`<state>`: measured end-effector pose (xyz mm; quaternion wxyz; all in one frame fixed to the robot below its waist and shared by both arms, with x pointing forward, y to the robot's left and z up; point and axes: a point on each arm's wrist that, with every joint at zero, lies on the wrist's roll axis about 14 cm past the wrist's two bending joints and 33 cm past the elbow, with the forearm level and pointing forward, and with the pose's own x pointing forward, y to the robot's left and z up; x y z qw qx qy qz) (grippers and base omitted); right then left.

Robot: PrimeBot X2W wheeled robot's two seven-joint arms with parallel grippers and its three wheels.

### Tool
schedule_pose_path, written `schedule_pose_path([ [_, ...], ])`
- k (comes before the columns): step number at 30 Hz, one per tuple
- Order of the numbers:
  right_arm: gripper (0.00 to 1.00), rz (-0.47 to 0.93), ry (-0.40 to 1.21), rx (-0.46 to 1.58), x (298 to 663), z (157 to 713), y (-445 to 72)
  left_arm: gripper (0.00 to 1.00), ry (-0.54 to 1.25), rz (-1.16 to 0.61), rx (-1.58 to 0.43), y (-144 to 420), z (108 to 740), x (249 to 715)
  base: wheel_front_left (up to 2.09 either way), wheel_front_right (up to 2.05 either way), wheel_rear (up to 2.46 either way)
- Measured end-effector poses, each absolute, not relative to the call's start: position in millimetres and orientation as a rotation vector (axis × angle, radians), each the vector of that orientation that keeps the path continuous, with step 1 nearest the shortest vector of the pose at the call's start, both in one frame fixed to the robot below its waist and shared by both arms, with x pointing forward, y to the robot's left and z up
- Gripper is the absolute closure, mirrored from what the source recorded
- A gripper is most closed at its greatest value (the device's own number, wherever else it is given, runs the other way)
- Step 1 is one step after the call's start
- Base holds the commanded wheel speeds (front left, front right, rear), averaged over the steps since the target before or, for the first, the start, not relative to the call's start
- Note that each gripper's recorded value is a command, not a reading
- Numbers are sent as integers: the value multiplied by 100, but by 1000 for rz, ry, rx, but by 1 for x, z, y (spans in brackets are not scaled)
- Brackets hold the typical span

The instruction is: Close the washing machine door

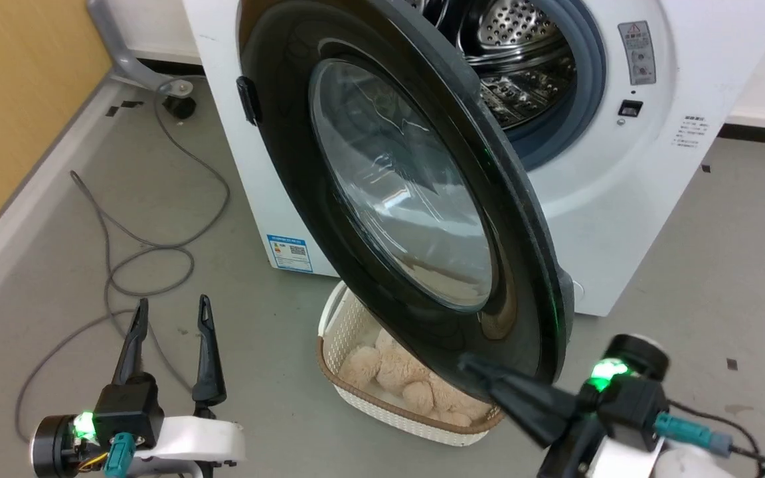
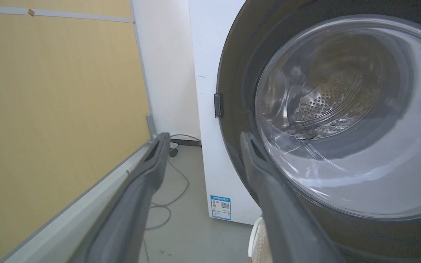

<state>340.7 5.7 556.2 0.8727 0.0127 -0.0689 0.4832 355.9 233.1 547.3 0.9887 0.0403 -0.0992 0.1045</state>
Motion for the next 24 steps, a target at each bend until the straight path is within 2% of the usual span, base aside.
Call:
schedule_pose_path([
  [7, 100, 849, -78, 14, 378, 533, -31, 0, -173, 178, 78, 222, 538, 364, 0, 0, 0],
  [13, 100, 706, -102, 48, 411, 538, -61, 0, -167, 164, 75, 216, 535, 374, 0, 0, 0],
  [24, 100, 438, -106, -3, 494, 531, -134, 0, -161, 134, 68, 204, 530, 405, 0, 0, 0],
])
